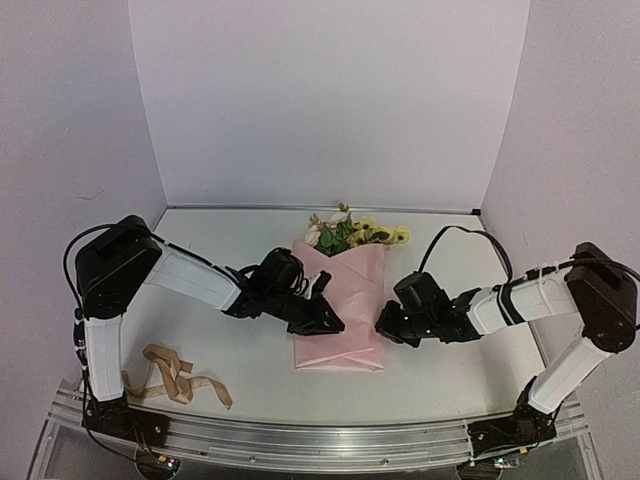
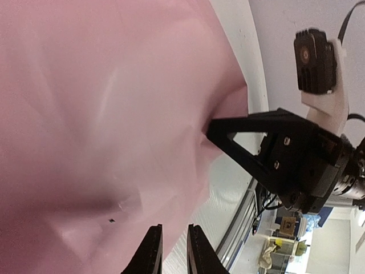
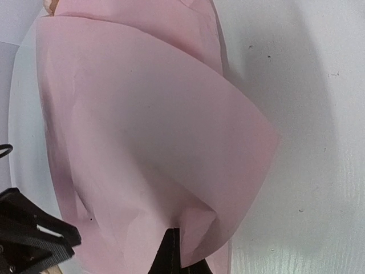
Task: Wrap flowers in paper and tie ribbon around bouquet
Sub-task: Press the fold line on the folded wrapping paper.
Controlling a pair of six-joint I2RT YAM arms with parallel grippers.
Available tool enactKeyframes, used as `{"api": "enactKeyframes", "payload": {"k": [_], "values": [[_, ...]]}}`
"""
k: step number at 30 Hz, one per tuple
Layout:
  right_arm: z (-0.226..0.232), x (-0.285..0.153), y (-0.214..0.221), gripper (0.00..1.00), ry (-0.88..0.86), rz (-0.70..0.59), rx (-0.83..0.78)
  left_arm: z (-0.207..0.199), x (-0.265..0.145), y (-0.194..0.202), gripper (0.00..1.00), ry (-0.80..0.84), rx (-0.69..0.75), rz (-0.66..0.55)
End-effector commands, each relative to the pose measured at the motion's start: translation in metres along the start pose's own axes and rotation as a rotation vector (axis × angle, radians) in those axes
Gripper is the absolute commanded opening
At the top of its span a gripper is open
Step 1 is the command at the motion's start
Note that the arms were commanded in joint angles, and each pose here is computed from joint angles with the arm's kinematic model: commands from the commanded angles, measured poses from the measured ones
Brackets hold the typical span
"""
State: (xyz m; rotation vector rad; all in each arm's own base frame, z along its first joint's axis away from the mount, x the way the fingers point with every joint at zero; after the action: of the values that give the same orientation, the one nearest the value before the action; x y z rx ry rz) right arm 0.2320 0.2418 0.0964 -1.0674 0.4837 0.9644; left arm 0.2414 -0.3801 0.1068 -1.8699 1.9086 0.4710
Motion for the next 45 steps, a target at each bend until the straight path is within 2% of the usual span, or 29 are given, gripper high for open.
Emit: {"api": "enactKeyframes", "payload": {"k": [1,6,13,16,21,26,33,39,45], "values": [[0.008,-0.002,-0.006,0.0,0.02,-0.033,-0.003,-0.008,0.011,0.015,0.16,0.024,0.035,0.088],[0.011,-0.003,-0.006,0.04,0.03,-0.033,-0.012,0.009,0.024,0.018,0.13,-0.023,-0.006,0.107],[0.02,-0.02,-0.016,0.29,0.016,-0.04,-0.048,0.022,0.032,0.015,0.13,-0.086,-0.038,0.092],[0.028,-0.037,-0.026,0.33,-0.008,-0.033,-0.086,0.022,0.032,0.014,0.13,-0.089,-0.037,0.089],[0.05,-0.055,-0.048,0.34,-0.122,-0.024,-0.119,0.021,0.032,0.013,0.12,-0.096,-0.034,0.09],[0.067,-0.031,-0.059,0.26,-0.157,0.061,-0.145,0.023,0.033,0.013,0.12,-0.104,-0.033,0.092],[0.057,-0.037,-0.075,0.33,-0.142,0.034,-0.135,0.021,0.034,0.011,0.12,-0.112,-0.028,0.096],[0.049,0.01,-0.062,0.31,-0.209,0.196,-0.115,0.021,0.033,0.011,0.12,-0.112,-0.027,0.096],[0.015,0.043,-0.052,0.3,-0.141,0.235,-0.055,0.021,0.031,0.01,0.12,-0.116,-0.028,0.088]]}}
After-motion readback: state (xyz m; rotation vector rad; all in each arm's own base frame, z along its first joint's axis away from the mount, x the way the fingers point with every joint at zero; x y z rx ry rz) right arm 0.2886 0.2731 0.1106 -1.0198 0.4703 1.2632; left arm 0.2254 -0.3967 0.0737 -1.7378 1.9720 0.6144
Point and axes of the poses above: each gripper's point midway between its finger pads, its own x axis out along the fingers, its own z axis along the line the jaws close on, y = z × x, the point moved 8 cm from there along -x, back along the fingers, and after that the axes turned 14 degrees about -x, right-handed, at the moved point
